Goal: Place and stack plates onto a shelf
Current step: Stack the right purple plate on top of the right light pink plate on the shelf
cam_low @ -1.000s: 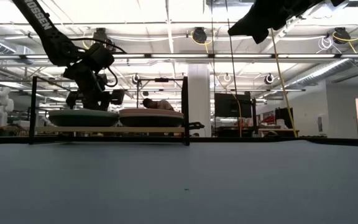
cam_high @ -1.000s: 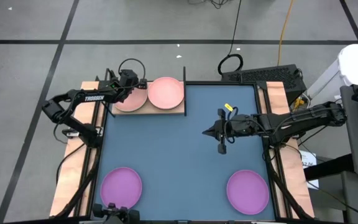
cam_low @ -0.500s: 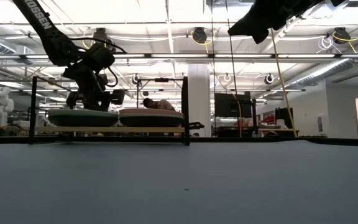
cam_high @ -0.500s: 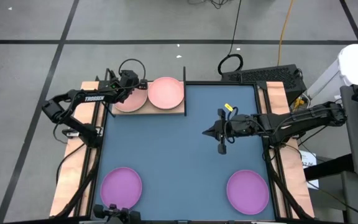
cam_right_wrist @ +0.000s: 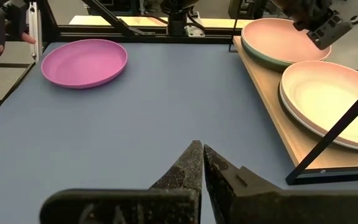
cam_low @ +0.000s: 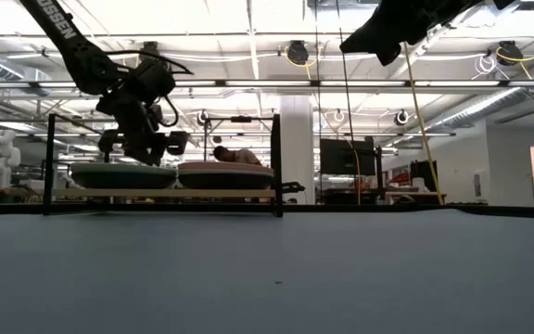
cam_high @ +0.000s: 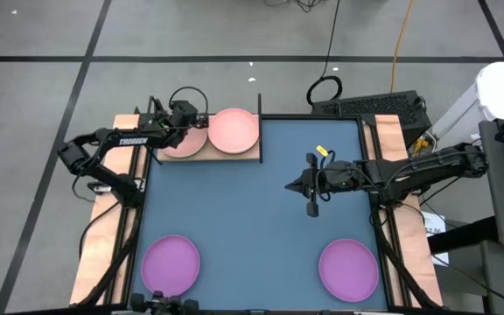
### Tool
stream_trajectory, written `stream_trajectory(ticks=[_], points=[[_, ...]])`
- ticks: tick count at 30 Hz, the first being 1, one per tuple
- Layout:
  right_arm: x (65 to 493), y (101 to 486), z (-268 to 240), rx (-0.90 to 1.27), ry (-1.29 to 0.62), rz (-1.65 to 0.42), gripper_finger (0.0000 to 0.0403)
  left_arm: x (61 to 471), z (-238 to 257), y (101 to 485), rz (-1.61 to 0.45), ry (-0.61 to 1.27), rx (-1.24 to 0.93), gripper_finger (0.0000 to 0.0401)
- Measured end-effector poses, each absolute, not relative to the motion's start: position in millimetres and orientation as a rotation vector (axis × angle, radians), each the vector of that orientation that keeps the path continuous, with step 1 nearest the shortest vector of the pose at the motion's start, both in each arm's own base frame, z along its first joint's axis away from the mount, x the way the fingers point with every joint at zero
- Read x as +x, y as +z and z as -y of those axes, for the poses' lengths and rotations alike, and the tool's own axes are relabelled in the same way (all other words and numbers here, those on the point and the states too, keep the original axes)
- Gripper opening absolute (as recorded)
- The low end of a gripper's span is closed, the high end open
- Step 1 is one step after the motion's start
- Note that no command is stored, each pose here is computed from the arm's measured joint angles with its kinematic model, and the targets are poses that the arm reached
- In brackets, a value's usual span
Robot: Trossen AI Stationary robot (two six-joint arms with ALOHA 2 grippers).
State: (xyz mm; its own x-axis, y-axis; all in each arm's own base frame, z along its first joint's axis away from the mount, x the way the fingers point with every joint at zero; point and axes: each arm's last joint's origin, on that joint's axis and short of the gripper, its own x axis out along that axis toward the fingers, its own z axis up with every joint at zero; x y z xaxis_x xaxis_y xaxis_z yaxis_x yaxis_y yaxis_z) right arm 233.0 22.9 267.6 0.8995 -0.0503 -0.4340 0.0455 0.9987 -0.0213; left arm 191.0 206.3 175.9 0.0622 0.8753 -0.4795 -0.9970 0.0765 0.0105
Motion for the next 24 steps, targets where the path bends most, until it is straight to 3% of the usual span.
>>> stream_trajectory(ticks=[11,18,24], points=[[233.0,267.7,-23.0,-0.011,-0.050,-0.449,0.0000,205.5,-176.8,207.2,-0.345,1.314,-0.268,0.0078],[233.2,268.0,-22.8,0.016,-0.061,-0.444,0.0000,210.1,-113.1,247.8,-0.313,1.054,-0.179,0.0078],[233.2,267.8,-21.3,0.184,-0.106,-0.440,0.0000,199.8,-69.1,282.2,-0.178,0.830,-0.145,0.0078]])
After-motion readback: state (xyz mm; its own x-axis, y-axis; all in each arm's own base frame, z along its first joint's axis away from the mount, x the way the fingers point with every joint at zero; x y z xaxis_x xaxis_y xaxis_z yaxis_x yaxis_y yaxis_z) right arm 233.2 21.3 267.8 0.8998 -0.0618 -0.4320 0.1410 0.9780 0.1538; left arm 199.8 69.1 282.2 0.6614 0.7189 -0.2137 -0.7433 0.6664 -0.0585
